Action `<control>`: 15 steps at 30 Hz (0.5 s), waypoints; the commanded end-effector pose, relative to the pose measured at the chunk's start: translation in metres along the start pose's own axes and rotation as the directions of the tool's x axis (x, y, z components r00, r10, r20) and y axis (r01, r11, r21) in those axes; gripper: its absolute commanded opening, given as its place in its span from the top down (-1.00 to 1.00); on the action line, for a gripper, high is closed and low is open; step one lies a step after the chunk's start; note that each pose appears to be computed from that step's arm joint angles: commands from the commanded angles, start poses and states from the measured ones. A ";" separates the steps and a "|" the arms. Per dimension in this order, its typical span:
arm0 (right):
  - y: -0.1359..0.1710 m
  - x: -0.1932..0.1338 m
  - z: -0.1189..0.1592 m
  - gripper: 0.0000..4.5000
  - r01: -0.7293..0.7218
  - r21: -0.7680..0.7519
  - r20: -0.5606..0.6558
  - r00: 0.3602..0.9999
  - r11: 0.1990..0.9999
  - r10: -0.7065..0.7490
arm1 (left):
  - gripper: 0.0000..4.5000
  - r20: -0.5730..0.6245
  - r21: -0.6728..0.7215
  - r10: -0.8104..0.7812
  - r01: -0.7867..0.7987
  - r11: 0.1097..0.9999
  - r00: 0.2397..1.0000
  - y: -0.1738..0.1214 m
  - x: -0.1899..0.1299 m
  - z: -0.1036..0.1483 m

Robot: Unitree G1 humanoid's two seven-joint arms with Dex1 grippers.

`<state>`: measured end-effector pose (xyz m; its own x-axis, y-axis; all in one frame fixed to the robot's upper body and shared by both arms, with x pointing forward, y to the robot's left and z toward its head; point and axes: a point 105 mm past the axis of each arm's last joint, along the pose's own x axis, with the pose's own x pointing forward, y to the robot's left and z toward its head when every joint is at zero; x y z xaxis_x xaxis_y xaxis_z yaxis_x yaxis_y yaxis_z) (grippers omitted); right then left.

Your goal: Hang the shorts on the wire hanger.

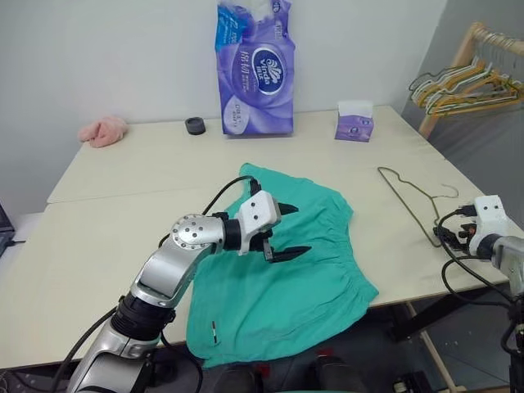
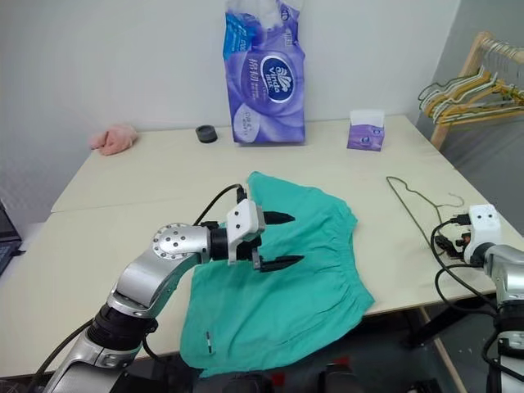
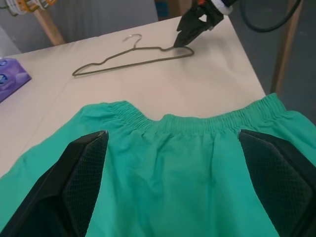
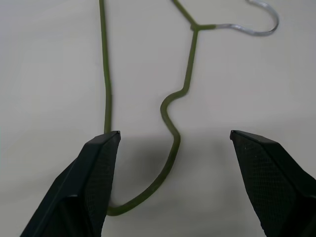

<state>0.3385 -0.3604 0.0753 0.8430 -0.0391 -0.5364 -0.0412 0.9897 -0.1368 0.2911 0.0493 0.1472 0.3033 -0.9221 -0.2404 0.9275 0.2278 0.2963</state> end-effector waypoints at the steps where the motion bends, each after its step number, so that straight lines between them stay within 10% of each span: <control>1: 0.001 0.004 0.013 -0.69 -0.026 -0.008 0.014 1.000 1.000 0.026 | -0.98 0.043 0.057 -0.024 0.022 0.998 0.999 0.000 0.003 0.018; 7: 0.004 0.014 0.000 -0.69 -0.058 0.059 -0.063 0.996 0.997 0.061 | -0.98 0.043 0.063 -0.037 0.034 0.997 0.998 -0.002 0.005 0.018; 15: 0.000 0.021 -0.028 0.35 -0.036 -0.019 -0.204 0.978 0.999 0.032 | -1.00 0.042 0.065 -0.041 0.038 0.997 0.998 -0.003 0.006 0.017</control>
<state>0.3531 -0.3562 0.0581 0.7698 0.0080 -0.6383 -0.1004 0.9890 -0.1087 0.2872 0.0408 0.1506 0.2600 -0.9356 -0.2388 0.9339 0.1808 0.3084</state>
